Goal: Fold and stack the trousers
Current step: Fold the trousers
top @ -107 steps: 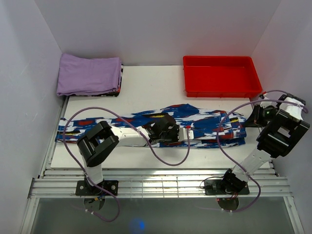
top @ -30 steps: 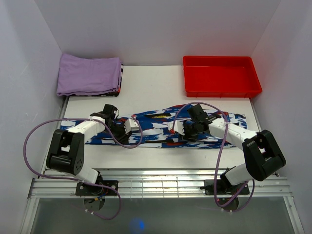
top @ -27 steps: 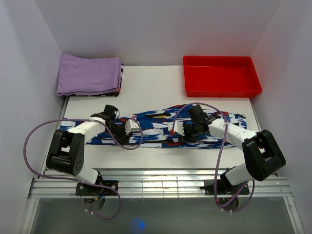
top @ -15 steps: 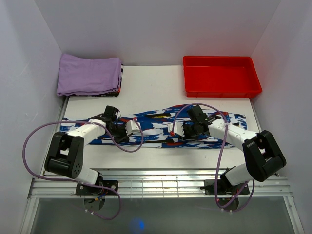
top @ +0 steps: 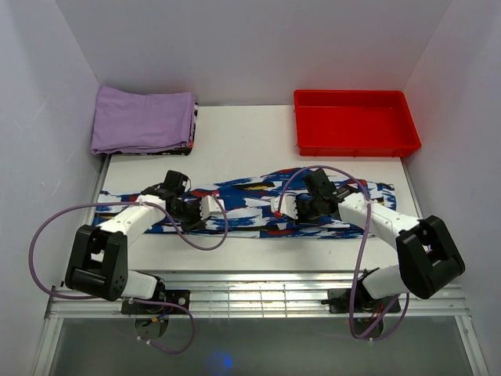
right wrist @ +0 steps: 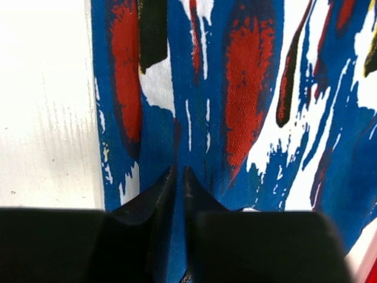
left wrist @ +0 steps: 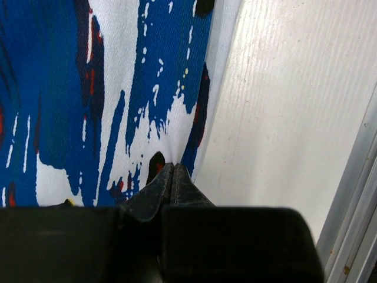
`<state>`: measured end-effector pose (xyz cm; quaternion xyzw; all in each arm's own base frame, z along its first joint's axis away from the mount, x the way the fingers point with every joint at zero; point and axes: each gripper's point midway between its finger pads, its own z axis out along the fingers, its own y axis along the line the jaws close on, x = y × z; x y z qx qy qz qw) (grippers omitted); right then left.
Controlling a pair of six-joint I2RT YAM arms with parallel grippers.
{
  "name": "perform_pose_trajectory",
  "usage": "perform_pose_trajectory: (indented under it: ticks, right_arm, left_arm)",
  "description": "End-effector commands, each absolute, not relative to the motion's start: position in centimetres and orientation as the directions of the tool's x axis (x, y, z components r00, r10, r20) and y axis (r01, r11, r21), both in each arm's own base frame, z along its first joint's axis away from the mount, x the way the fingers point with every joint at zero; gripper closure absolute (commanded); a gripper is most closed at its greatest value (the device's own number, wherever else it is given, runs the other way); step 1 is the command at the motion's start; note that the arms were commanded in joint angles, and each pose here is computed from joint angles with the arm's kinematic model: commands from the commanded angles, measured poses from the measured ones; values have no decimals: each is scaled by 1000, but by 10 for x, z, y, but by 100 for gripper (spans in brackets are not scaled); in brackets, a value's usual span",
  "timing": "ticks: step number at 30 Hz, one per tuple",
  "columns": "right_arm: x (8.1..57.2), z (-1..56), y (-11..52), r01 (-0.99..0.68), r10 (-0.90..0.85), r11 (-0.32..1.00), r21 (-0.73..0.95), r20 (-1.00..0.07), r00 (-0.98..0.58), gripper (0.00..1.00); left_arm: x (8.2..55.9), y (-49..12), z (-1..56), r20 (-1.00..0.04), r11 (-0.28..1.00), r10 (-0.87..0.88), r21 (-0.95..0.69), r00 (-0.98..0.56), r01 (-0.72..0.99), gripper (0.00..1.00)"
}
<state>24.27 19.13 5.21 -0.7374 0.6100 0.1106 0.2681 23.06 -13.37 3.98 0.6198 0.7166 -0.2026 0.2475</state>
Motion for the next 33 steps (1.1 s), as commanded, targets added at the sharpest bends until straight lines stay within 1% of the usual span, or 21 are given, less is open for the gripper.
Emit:
perform_pose_trajectory:
  ticks: [1, 2, 5, 7, 9, 12, 16, 19, 20, 22, 23, 30, 33]
  right_arm:
    - [243, 67, 195, -953, -829, -130, -274, -497, 256, 83]
    - [242, 66, 193, -954, -836, -128, -272, -488, 251, 66]
    - [237, 59, 180, -932, -842, -180, -315, -440, 312, 50]
    - [235, 59, 174, -914, -841, -203, -350, -415, 346, 45]
    - [229, 52, 167, -909, -845, -228, -348, -393, 363, 39]
    - [224, 48, 161, -893, -839, -257, -370, -373, 396, 37]
    - [228, 43, 159, -877, -840, -273, -396, -347, 418, 42]
    - [236, 41, 157, -858, -844, -281, -429, -315, 434, 53]
    - [242, 42, 157, -847, -848, -279, -452, -298, 439, 71]
    - [247, 46, 159, -839, -847, -280, -467, -291, 445, 89]
    - [249, 50, 161, -838, -845, -273, -473, -299, 444, 92]
    - [234, 87, 167, -842, -810, -274, -464, -361, 462, 92]
    - [218, 77, 157, -854, -812, -305, -422, -353, 464, 92]
  left_arm:
    - [221, -143, 56, -652, 113, 753, 5, -83, 994, 100]
    - [221, -145, 58, -658, 111, 748, 5, -80, 994, 100]
    - [219, -147, 62, -668, 99, 740, -9, -79, 995, 100]
    - [215, -149, 68, -676, 85, 733, -26, -80, 996, 100]
    - [209, -151, 74, -690, 69, 720, -37, -76, 997, 100]
    - [208, -152, 78, -693, 65, 717, -34, -70, 997, 100]
    - [208, -149, 76, -682, 63, 728, -34, -69, 997, 100]
    - [207, -148, 75, -680, 62, 729, -35, -70, 997, 100]
    - [207, -147, 75, -680, 64, 730, -37, -72, 997, 100]
    - [207, -147, 76, -680, 64, 730, -34, -70, 997, 100]
    - [208, -146, 76, -680, 67, 730, -34, -72, 997, 100]
    - [203, -135, 76, -671, 70, 739, -16, -63, 997, 100]
    - [200, -131, 71, -666, 71, 743, -17, -65, 997, 100]
